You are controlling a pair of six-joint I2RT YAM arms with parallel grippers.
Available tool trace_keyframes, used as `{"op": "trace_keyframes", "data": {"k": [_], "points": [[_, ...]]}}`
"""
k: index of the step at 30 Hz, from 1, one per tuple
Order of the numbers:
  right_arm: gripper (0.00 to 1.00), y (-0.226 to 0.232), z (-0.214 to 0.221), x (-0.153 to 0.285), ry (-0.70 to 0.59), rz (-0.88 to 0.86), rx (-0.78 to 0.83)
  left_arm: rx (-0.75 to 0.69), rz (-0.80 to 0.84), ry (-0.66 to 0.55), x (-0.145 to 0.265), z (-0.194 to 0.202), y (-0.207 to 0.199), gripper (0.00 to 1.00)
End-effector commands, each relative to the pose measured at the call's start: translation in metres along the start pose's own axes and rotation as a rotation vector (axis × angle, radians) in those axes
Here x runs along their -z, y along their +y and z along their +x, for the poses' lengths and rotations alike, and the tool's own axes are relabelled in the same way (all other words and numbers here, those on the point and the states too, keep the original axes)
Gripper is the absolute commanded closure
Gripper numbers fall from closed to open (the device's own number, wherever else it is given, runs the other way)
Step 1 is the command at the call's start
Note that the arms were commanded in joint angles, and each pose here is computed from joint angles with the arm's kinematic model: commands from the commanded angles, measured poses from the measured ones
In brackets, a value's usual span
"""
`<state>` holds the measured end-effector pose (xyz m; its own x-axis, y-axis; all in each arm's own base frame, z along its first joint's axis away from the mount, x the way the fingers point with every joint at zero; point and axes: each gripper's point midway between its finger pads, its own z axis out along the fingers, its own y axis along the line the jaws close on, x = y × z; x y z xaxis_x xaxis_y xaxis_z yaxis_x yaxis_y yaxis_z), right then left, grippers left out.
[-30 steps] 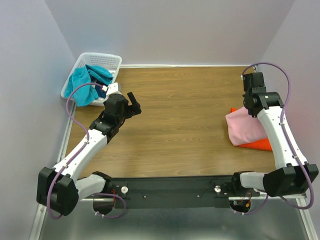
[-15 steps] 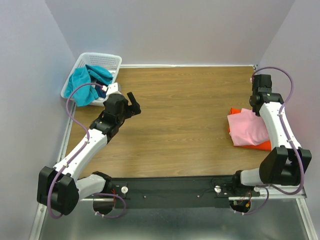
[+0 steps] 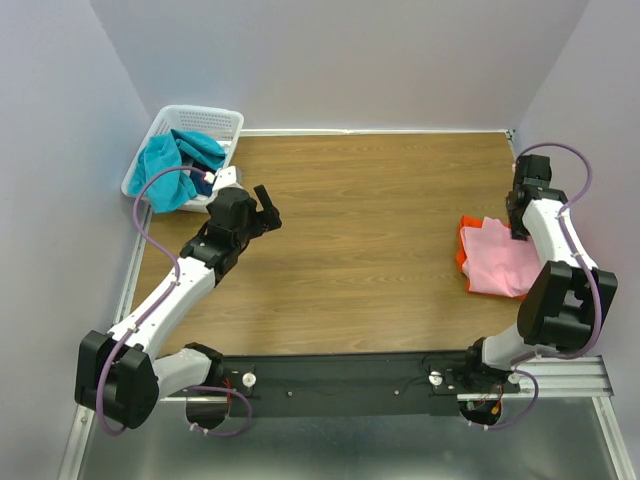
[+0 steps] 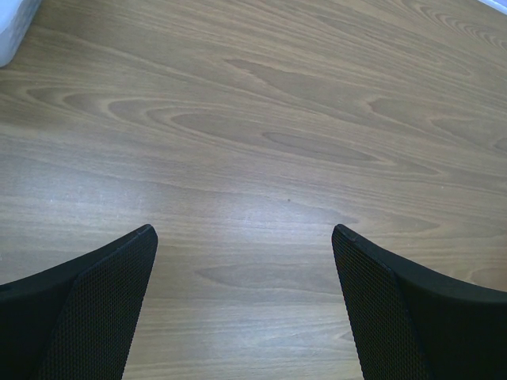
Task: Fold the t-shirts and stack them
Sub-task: Neatly place the folded tshirt to the corner, then reset both grippers
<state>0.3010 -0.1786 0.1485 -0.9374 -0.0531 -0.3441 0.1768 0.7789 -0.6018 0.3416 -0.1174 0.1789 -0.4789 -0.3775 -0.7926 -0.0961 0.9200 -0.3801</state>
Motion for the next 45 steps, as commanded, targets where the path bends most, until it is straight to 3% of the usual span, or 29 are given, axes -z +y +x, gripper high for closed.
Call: {"op": "trace_keyframes", "data": {"k": [1,2,7,16,19,25,27,28,35,37,45], "points": [[0.18,0.004,-0.004,-0.008,-0.015,-0.015,-0.051,-0.011,-0.007,0.005,-0.003,0.003,0.004,0.02],[0.00,0.003,-0.003,-0.008,-0.013,-0.008,-0.056,-0.011,-0.006,0.003,-0.003,0.003,0.004,0.02],[0.00,0.000,-0.013,-0.001,-0.051,-0.017,-0.104,-0.010,-0.006,0.003,-0.003,0.003,0.003,0.02],[0.00,0.000,-0.063,0.050,-0.322,-0.192,-0.326,-0.004,-0.013,0.004,-0.002,0.002,0.004,0.02],[0.00,-0.007,-0.081,0.078,-0.450,-0.242,-0.442,0.003,-0.015,0.001,-0.002,-0.001,0.003,0.02],[0.00,-0.006,-0.113,0.152,-0.728,-0.504,-0.756,0.035,-0.034,-0.030,0.007,-0.013,0.003,0.02],[0.00,0.003,-0.115,0.172,-0.779,-0.613,-0.789,0.056,-0.029,-0.060,0.015,-0.024,0.001,0.02],[0.00,-0.001,-0.121,0.193,-0.864,-0.660,-0.808,0.072,-0.026,-0.068,0.017,-0.026,0.000,0.02],[0.00,0.064,-0.107,0.208,-0.883,-1.018,-0.757,0.140,0.015,-0.153,0.041,-0.050,-0.007,0.02],[0.00,0.070,-0.109,0.222,-0.948,-1.103,-0.733,0.154,0.004,-0.178,0.046,-0.052,-0.002,0.02],[0.00,0.131,-0.070,0.204,-0.828,-1.332,-0.682,0.216,-0.034,-0.188,0.049,-0.038,0.014,0.02]]}}
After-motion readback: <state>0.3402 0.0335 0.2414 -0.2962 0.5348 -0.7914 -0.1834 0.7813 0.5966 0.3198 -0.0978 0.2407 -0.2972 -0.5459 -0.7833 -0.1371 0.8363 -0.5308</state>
